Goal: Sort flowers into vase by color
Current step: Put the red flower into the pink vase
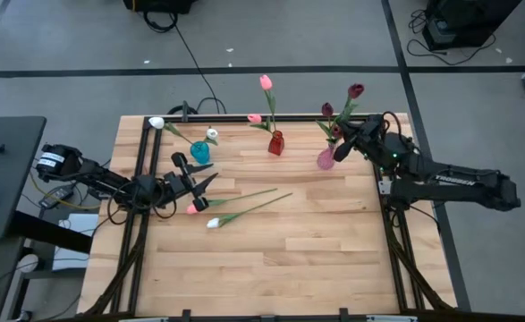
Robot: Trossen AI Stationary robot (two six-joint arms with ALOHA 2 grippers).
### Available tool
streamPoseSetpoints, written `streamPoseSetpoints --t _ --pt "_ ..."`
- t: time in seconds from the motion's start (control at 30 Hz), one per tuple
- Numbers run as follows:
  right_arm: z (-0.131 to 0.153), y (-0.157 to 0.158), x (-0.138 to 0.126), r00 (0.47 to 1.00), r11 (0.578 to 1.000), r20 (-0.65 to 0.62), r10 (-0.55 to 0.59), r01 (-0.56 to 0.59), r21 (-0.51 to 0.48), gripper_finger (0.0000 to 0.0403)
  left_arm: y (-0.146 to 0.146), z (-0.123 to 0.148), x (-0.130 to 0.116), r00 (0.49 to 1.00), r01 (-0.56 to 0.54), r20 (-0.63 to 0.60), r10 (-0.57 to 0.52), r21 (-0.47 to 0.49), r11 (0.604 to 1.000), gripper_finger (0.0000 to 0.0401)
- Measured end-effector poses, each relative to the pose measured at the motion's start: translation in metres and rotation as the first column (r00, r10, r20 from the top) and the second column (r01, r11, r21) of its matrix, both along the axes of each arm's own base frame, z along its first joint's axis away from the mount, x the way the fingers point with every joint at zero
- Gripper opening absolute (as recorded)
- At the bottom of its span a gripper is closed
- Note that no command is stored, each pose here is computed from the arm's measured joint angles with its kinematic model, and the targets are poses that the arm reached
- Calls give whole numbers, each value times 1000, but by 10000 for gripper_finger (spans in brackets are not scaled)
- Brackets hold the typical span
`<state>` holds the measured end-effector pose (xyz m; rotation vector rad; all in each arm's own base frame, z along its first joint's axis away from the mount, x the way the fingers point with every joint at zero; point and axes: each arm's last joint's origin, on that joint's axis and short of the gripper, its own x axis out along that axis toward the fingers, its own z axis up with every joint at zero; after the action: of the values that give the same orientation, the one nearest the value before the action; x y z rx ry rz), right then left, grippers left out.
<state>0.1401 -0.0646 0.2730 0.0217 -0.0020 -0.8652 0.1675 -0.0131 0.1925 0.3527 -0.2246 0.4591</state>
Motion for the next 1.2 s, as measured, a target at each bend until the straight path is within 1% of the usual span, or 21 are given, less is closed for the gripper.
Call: streamPoseSetpoints --t 0.23,0.37,0.63,0.73,0.93,1.2 --pt "-14 -1 5 998 999 -56 8 -5 47 14 0 -1 0 1000 -2 -14 2 -2 1000 143" --pt "-31 -1 4 997 997 -67 28 -23 76 13 0 -1 0 1000 0 -11 0 -9 1000 143" --pt "-62 1 -1 997 994 -52 63 -58 95 13 0 -1 0 1000 3 -7 -3 -18 1000 143" --pt "-75 1 -4 997 992 -44 64 -59 113 13 0 -1 0 1000 3 -7 -3 -18 1000 143" --pt "-96 2 -8 996 988 -67 60 -50 144 14 0 -1 0 1000 3 -7 -3 -18 1000 143" --pt "-99 2 -9 996 988 -76 55 -44 147 33 0 -1 0 1000 3 -8 -3 -18 1000 143"
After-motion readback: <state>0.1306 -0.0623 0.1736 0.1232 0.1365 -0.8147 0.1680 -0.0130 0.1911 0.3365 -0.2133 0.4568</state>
